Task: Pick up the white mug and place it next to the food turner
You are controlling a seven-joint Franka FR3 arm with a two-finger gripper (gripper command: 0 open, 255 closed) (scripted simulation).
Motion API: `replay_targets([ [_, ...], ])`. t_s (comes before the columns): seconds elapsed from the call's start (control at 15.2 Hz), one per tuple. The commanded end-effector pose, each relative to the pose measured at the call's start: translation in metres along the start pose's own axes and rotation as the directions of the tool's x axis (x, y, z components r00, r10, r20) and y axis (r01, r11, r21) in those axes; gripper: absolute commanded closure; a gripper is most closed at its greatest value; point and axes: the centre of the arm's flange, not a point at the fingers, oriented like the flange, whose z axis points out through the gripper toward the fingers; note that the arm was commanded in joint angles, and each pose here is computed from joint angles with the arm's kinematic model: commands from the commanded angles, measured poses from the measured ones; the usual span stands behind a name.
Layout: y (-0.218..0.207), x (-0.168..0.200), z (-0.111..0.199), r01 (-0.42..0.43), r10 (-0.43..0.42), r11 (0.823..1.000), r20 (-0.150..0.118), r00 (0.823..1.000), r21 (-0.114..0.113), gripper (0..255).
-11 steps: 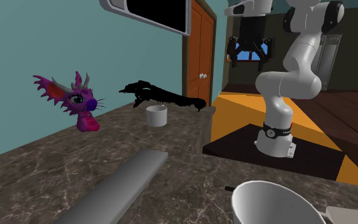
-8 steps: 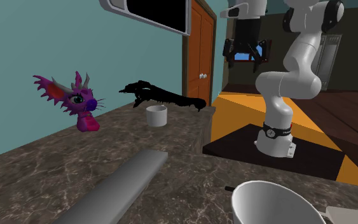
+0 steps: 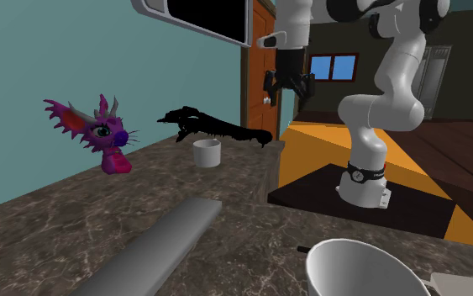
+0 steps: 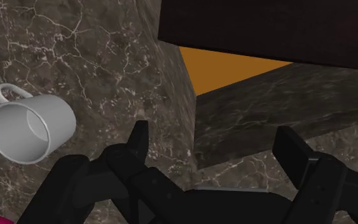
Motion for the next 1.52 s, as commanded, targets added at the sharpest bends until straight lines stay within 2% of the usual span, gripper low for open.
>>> replay_targets([
  [0.0,0.025,0.007,0.015,0.004,-0.004,1.000,-0.006,1.000,0.001,0],
  [1.25,0.226,0.090,0.136,0.030,-0.029,0.999,-0.052,0.998,0.019,0],
  [1.45,0.226,0.091,0.152,0.030,-0.029,0.999,-0.052,0.998,0.019,0],
])
